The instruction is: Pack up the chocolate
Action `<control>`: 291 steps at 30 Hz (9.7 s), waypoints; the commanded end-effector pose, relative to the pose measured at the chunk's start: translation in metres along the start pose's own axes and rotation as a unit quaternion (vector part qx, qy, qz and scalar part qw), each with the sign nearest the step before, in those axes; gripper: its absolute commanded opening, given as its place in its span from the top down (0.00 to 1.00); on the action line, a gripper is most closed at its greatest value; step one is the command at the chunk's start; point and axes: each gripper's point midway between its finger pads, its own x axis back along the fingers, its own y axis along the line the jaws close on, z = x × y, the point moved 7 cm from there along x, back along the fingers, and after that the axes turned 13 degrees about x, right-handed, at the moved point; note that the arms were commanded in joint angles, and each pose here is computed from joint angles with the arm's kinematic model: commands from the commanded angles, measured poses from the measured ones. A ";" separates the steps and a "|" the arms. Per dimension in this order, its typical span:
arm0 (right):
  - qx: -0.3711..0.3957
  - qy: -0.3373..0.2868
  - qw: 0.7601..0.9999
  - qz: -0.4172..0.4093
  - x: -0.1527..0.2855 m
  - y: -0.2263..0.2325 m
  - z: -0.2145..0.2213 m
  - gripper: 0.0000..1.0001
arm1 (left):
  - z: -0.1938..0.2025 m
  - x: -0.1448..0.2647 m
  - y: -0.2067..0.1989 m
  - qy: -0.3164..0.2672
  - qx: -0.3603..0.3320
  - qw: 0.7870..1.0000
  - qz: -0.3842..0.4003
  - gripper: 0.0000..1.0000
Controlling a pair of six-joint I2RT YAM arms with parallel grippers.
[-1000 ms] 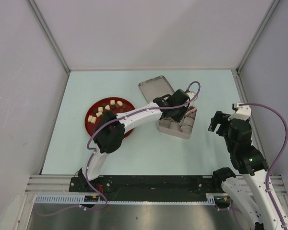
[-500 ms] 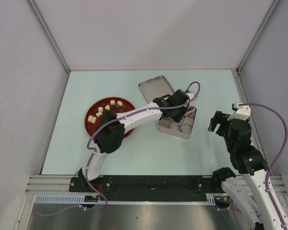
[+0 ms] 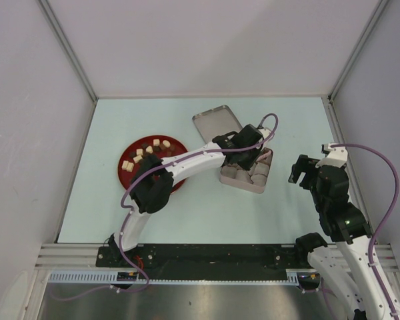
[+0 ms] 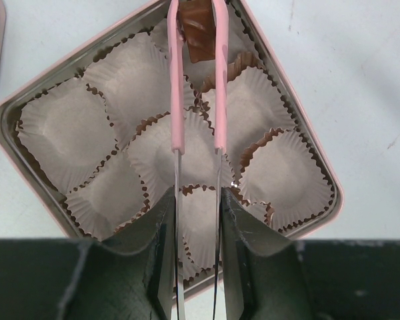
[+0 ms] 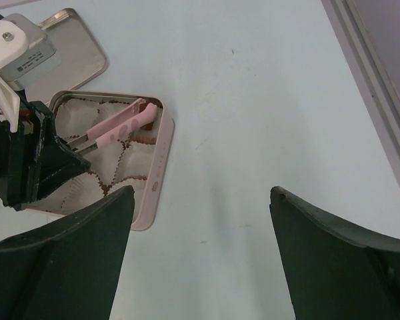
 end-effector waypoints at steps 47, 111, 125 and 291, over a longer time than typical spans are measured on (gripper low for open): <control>-0.002 -0.024 0.999 -0.021 0.001 0.005 -0.008 0.13 | 0.029 0.176 0.083 -0.091 0.175 0.967 -0.162 0.67; 0.000 -0.029 0.999 -0.024 0.003 0.007 -0.009 0.13 | 0.134 0.170 0.189 0.050 0.283 0.908 -0.305 0.69; 0.001 -0.029 0.999 -0.026 0.003 0.008 -0.009 0.13 | 0.115 0.209 0.188 -0.006 0.268 0.910 -0.317 0.89; 0.005 -0.020 0.999 -0.037 0.000 0.011 -0.007 0.13 | 0.110 0.148 0.211 0.047 0.237 0.918 -0.313 0.67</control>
